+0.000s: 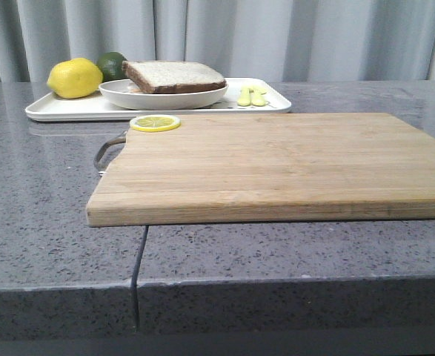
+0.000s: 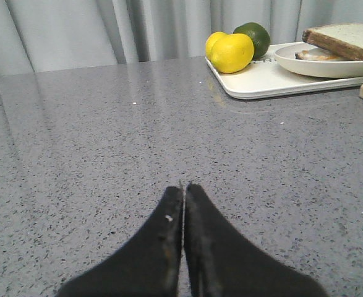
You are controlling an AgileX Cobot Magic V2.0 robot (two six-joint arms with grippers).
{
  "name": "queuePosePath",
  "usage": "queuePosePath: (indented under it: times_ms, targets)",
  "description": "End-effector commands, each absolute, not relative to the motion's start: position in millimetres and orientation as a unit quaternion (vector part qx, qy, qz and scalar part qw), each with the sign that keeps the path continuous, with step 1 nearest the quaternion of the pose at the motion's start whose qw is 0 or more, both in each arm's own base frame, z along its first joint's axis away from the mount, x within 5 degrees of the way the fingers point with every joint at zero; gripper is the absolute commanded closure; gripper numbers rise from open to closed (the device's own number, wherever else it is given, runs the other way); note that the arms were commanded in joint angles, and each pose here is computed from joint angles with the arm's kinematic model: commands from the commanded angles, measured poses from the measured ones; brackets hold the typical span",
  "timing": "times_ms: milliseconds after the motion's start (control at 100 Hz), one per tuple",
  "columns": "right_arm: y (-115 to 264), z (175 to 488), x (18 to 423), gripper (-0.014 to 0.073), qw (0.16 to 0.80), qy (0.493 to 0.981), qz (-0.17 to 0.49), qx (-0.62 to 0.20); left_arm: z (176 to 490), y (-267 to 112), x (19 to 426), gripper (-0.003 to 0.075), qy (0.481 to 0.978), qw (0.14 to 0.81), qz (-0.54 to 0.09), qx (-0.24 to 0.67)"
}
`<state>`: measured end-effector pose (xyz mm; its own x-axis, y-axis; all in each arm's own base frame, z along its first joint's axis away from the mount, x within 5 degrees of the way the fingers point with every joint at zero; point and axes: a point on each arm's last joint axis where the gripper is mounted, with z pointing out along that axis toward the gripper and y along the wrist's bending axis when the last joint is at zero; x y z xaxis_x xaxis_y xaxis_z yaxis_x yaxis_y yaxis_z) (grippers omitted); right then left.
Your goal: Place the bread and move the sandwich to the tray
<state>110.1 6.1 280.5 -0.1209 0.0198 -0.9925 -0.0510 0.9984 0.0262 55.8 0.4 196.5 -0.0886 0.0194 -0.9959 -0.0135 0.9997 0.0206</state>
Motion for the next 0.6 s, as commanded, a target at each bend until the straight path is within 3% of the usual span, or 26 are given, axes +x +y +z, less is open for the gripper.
queuePosePath:
  times_ms: [0,350,590]
  targets:
    - [6.8,297.6,110.9,0.0662,0.702,0.711,0.026,-0.018,200.1,1.0,54.3,0.0739,0.705,0.709,0.012,-0.005]
    - [6.8,295.2,110.5,0.0662,0.701,0.712,0.026,-0.018,200.1,1.0,54.3,0.0739,0.705,0.709,0.012,-0.005]
    - [6.3,264.8,95.2,0.0662,0.701,0.712,0.039,-0.008,200.1,1.0,54.3,0.0739,0.705,0.709,0.012,-0.005]
